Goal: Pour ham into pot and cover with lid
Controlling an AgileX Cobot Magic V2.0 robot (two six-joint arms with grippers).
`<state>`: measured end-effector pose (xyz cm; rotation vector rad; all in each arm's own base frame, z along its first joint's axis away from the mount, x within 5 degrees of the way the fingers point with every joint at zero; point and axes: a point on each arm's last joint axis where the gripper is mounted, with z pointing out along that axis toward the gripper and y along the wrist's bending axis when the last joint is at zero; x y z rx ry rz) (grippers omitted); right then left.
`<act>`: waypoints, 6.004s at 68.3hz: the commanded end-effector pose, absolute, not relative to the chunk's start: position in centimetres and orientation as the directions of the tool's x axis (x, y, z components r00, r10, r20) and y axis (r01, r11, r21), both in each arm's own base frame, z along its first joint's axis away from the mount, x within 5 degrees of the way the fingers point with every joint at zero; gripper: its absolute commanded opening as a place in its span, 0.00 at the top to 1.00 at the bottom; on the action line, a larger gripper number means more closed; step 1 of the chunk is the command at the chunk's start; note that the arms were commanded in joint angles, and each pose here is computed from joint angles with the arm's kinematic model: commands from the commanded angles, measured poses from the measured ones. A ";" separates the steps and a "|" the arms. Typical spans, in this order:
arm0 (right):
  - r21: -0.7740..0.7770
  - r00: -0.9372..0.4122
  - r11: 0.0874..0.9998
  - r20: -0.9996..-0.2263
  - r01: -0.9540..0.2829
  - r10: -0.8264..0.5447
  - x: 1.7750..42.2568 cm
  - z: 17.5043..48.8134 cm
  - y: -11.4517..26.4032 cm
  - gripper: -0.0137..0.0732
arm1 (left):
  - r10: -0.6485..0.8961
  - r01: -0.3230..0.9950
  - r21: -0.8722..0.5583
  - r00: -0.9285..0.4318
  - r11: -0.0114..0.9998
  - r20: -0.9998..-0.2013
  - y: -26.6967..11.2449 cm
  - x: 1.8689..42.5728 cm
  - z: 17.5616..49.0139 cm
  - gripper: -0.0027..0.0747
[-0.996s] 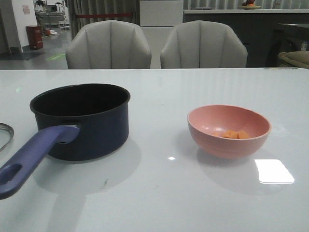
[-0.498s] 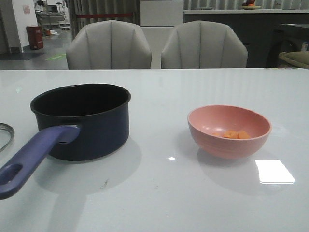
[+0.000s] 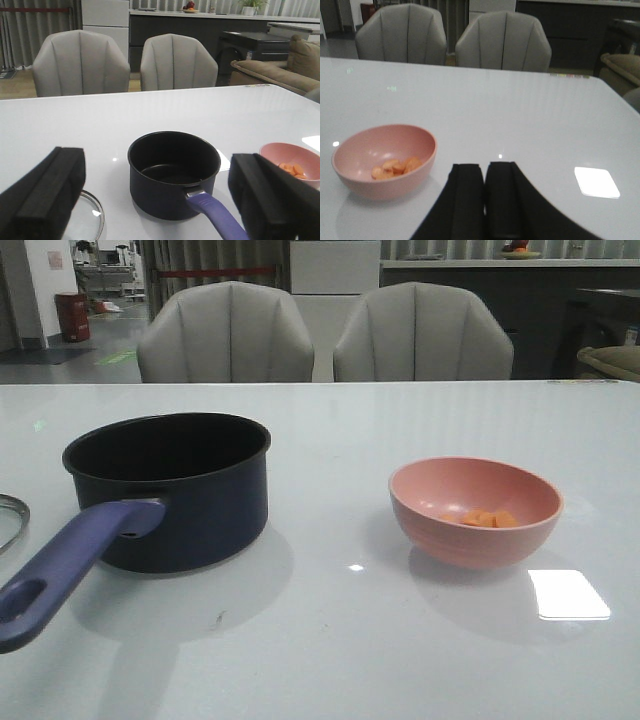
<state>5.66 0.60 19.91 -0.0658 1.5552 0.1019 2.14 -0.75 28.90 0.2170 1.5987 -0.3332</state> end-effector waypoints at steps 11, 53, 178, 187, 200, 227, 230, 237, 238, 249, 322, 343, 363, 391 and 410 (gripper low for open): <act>0.010 0.122 0.994 -0.992 -0.109 0.023 5.3 25.6 0.6 0.67 | -0.099 0.363 -0.079 0.037 0.929 -0.994 -0.7 1.9 30.3 0.16; 0.060 -0.354 0.993 -0.935 -0.101 0.021 12.3 28.3 1.5 0.52 | -0.101 0.363 -0.077 0.047 0.929 -0.994 -0.7 1.9 30.4 0.16; 0.206 -0.849 0.965 -0.527 -0.161 -0.029 36.7 25.7 10.0 0.68 | -0.101 0.363 -0.077 0.047 0.929 -0.994 -0.7 1.9 30.4 0.16; 0.150 -0.797 0.946 -0.585 -0.287 -0.149 37.1 30.4 13.0 0.68 | -0.101 0.363 -0.077 0.047 0.929 -0.994 -0.7 1.9 30.4 0.16; 0.105 -0.729 0.918 -0.645 -0.382 -0.230 36.8 34.1 18.2 0.68 | -0.101 0.363 -0.077 0.047 0.929 -0.994 -0.7 1.9 30.4 0.16; -0.073 -0.466 0.917 -0.844 -0.393 -0.267 36.5 37.7 26.6 0.68 | -0.101 0.363 -0.077 0.047 0.929 -0.994 -0.7 1.9 30.4 0.16; -0.055 -0.424 0.913 -0.874 -0.403 -0.239 36.5 38.0 27.1 0.68 | -0.101 0.363 -0.077 0.047 0.929 -0.994 -0.7 1.9 30.4 0.16; -0.037 -0.316 0.887 -0.927 -0.461 -0.203 36.5 37.9 28.2 0.68 | -0.101 0.363 -0.077 0.047 0.929 -0.994 -0.7 1.9 30.4 0.16; -0.038 -0.312 0.885 -0.928 -0.465 -0.204 36.5 37.7 28.2 0.68 | -0.101 0.363 -0.077 0.047 0.929 -0.994 -0.7 1.9 30.4 0.16; -0.058 -0.155 0.810 -0.971 -0.584 -0.181 36.3 35.7 29.7 0.68 | -0.101 0.363 -0.077 0.047 0.929 -0.994 -0.7 1.9 30.4 0.16; -0.481 0.618 0.776 -0.771 -0.408 -0.152 34.6 27.4 27.6 0.68 | -0.101 0.363 -0.077 0.047 0.929 -0.994 -0.7 1.9 30.4 0.16; -0.750 0.806 0.648 -0.464 -0.135 -0.368 33.9 23.6 29.4 0.68 | -0.101 0.363 -0.077 0.047 0.929 -0.994 -0.7 1.9 30.4 0.16; -0.771 0.811 0.633 -0.412 -0.067 -0.415 33.7 23.2 29.7 0.68 | -0.101 0.363 -0.077 0.047 0.929 -0.994 -0.7 1.9 30.4 0.16; -0.192 0.444 0.826 -0.893 -0.531 0.078 34.4 26.0 28.3 0.68 | -0.101 0.363 -0.077 0.047 0.929 -0.994 -0.7 1.9 30.4 0.16; 0.004 0.020 0.828 -1.000 -0.561 0.019 33.4 29.6 26.4 0.68 | -0.101 0.363 -0.077 0.047 0.929 -0.994 -0.7 1.9 30.4 0.16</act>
